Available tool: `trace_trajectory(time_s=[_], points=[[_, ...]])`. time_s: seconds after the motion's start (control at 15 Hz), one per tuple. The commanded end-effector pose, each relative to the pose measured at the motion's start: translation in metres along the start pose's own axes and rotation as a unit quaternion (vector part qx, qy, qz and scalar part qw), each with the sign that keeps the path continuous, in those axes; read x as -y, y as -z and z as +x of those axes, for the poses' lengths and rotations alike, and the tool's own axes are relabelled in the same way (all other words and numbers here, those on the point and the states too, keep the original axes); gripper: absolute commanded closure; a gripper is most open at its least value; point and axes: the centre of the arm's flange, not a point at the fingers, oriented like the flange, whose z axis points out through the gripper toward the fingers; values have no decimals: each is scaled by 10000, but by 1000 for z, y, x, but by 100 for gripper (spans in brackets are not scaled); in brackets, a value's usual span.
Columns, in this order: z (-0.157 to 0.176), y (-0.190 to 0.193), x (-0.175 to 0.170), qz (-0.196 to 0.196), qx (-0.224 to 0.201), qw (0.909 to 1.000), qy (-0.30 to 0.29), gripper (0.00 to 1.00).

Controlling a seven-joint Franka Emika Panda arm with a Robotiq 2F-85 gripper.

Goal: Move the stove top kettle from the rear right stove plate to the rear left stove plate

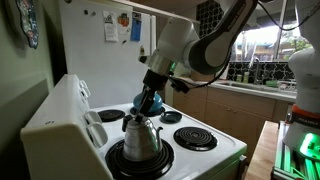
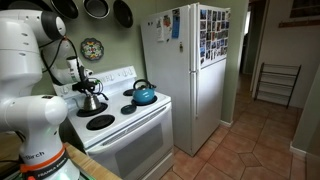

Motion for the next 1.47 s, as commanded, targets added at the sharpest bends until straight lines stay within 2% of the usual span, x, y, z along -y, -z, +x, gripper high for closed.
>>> trace_trajectory(time_s=[0.0, 1.0, 1.07, 1.13, 1.2, 1.27, 1.4], points=[[2, -2, 10, -74, -75, 9999, -25, 86], [-8, 3, 17, 133, 312, 9994, 16, 86], [-9, 3, 17, 149, 323, 9994, 10, 82], [-9, 3, 17, 150, 345, 9993, -1, 50], [-10, 3, 16, 141, 384, 9992, -13, 46], [-11, 3, 17, 135, 432, 9990, -20, 29], [-12, 4, 21, 171, 479, 9987, 7, 13]])
